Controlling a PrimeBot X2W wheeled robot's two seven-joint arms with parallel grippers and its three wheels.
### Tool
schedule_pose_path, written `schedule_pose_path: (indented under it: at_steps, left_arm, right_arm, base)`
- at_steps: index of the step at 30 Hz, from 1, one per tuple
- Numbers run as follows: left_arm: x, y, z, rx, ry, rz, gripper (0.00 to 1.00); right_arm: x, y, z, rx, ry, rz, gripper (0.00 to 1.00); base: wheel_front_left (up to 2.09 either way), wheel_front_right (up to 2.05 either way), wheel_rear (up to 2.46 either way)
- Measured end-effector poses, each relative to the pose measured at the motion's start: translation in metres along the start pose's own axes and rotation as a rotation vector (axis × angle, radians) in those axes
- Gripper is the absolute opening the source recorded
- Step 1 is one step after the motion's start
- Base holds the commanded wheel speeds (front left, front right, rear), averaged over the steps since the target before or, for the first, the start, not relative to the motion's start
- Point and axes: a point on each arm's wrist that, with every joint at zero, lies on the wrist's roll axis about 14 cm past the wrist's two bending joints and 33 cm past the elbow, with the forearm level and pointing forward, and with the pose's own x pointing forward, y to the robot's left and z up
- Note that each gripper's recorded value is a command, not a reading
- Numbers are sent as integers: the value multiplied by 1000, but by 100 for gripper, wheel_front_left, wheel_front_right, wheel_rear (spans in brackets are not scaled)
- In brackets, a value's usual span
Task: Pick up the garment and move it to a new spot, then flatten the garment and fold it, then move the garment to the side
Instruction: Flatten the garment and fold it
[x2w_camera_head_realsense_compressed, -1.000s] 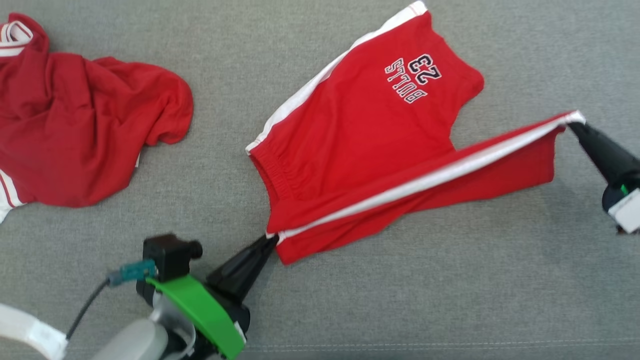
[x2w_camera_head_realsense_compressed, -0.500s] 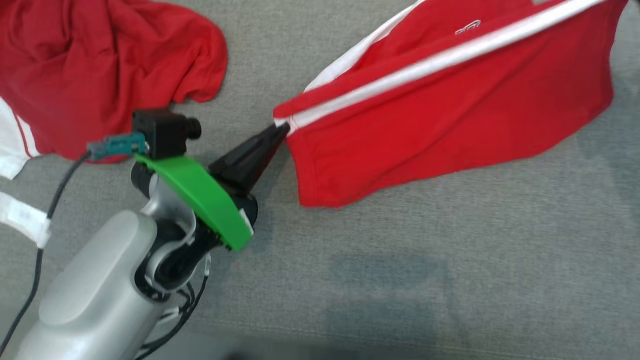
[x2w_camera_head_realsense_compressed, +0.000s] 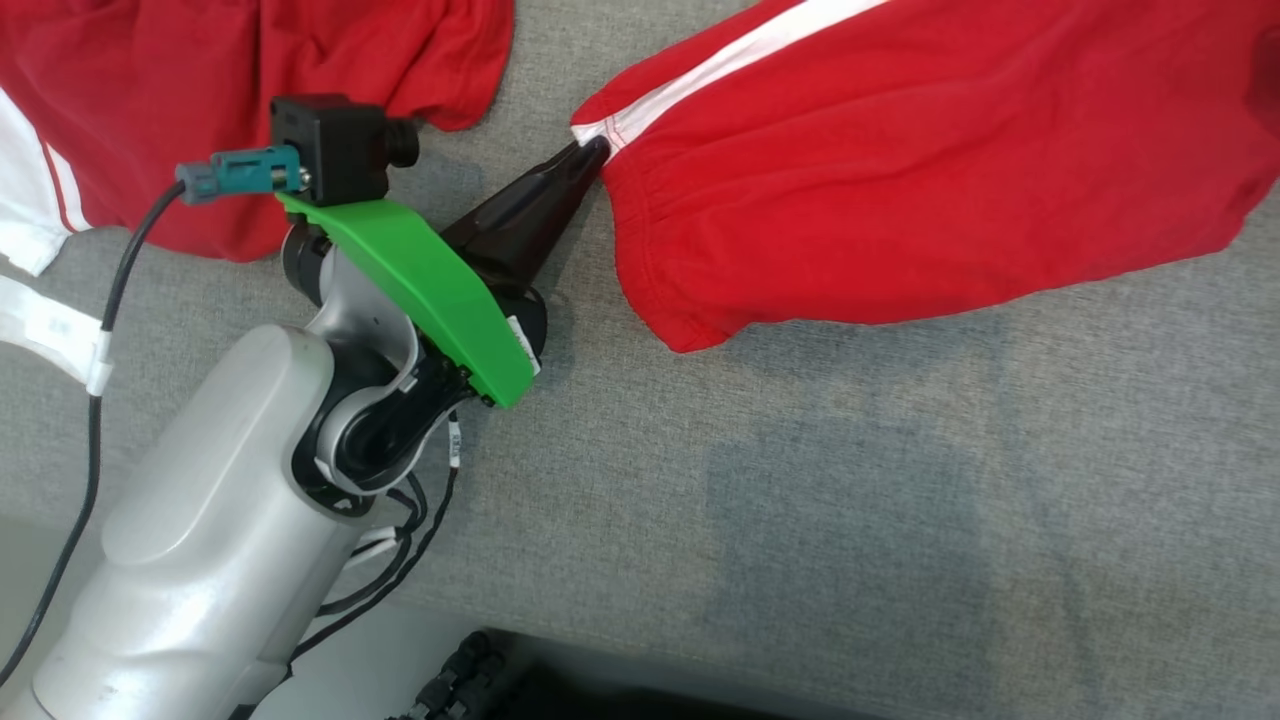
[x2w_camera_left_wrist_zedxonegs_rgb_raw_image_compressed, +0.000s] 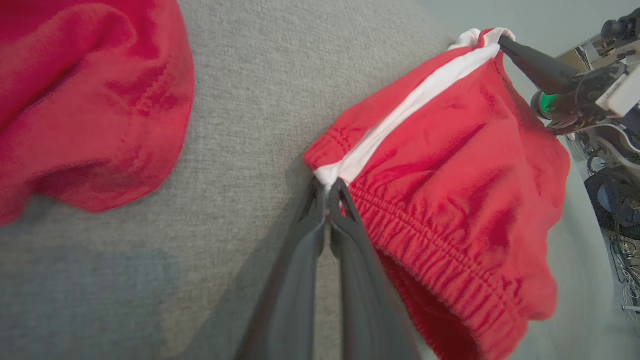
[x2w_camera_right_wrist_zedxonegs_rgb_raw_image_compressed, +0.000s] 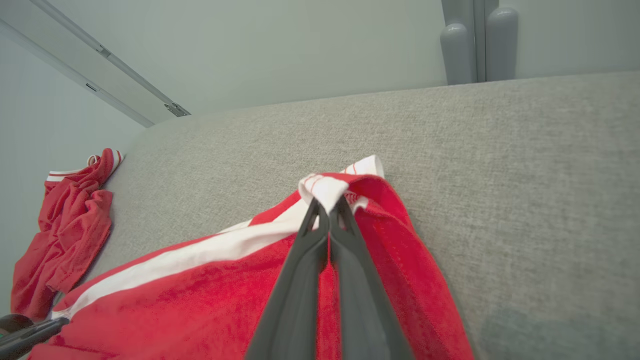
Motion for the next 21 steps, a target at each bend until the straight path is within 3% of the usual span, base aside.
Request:
schedule_pose_path:
  at_steps: [6,7,9,10,11,14,16,21]
  left_arm:
    - [5,7,-4,-22,9,13,0]
    - [5,8,-5,-24,11,16,0]
    - [5,8,-6,-24,13,13,0]
    - [5,7,-6,-27,13,12,0]
    - [4,7,-5,-31,12,11,0]
    - [4,3,-5,-27,15,3,4]
    - [4,-1,-6,-19,20,-8,30]
    - [0,-8,-7,18,27,-16,64]
  right_arm:
    - [17,-11,-13,0,28,-12,4]
    - [19,-12,-12,-5,23,-17,23]
    - [19,-12,-12,-9,20,-18,47]
    - [19,-12,-12,-10,22,-17,94]
    - [20,-11,-12,-8,22,-15,100]
    - [19,-5,-12,-12,25,-3,100]
    - [18,-2,-11,-13,21,-1,100]
    - [11,2,-11,-12,42,-7,100]
  base:
    - [0,0,0]
    - [0,0,0]
    - [0,0,0]
    - [0,0,0]
    - [0,0,0]
    - [0,0,0]
    - [0,0,0]
    - [0,0,0]
